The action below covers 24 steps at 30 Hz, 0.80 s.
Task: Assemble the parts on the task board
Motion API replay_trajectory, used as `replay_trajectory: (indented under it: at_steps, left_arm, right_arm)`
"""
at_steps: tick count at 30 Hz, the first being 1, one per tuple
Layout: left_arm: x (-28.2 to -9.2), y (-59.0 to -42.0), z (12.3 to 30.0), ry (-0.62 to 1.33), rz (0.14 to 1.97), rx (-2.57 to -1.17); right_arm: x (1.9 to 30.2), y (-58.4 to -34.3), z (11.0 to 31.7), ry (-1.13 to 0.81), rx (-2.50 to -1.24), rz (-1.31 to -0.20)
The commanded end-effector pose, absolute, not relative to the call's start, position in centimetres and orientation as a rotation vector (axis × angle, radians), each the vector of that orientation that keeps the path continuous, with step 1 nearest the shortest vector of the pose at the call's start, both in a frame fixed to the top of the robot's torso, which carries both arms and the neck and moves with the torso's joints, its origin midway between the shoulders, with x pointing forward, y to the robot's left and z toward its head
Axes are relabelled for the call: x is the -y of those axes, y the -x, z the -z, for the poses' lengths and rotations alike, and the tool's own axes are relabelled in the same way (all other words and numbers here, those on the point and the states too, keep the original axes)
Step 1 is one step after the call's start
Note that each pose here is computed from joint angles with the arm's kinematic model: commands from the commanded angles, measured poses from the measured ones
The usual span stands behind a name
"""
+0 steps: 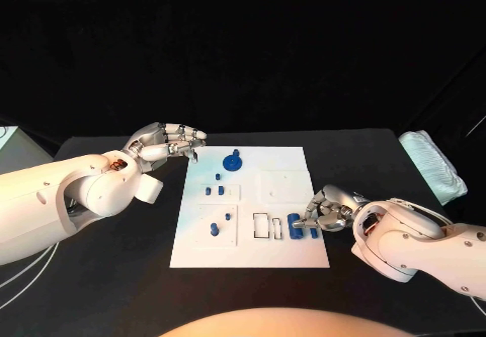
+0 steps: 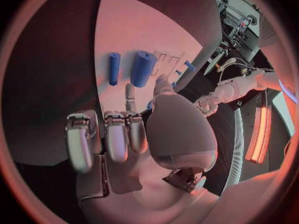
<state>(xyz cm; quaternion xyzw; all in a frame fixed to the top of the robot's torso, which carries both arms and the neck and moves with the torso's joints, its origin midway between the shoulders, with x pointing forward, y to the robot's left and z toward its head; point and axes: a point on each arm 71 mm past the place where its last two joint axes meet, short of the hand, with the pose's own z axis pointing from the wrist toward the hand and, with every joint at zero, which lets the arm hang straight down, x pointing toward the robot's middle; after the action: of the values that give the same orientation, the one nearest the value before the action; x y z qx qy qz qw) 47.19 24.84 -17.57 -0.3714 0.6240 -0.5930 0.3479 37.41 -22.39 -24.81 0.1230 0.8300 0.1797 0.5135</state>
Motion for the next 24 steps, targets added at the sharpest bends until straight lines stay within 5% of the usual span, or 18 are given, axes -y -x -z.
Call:
replay_trajectory:
  at_steps: [1,24]
  left_arm:
    - [-24.7,-47.1,17.5,0.96,1.562,-1.614]
    - [-24.9,-47.0,17.5,0.963,1.56,-1.626]
  right_arm:
    - [22.1,-37.4,25.2,-0.263,-1.997,-0.395]
    - [20.2,-38.1,27.9,-0.16,-2.078,-0.322]
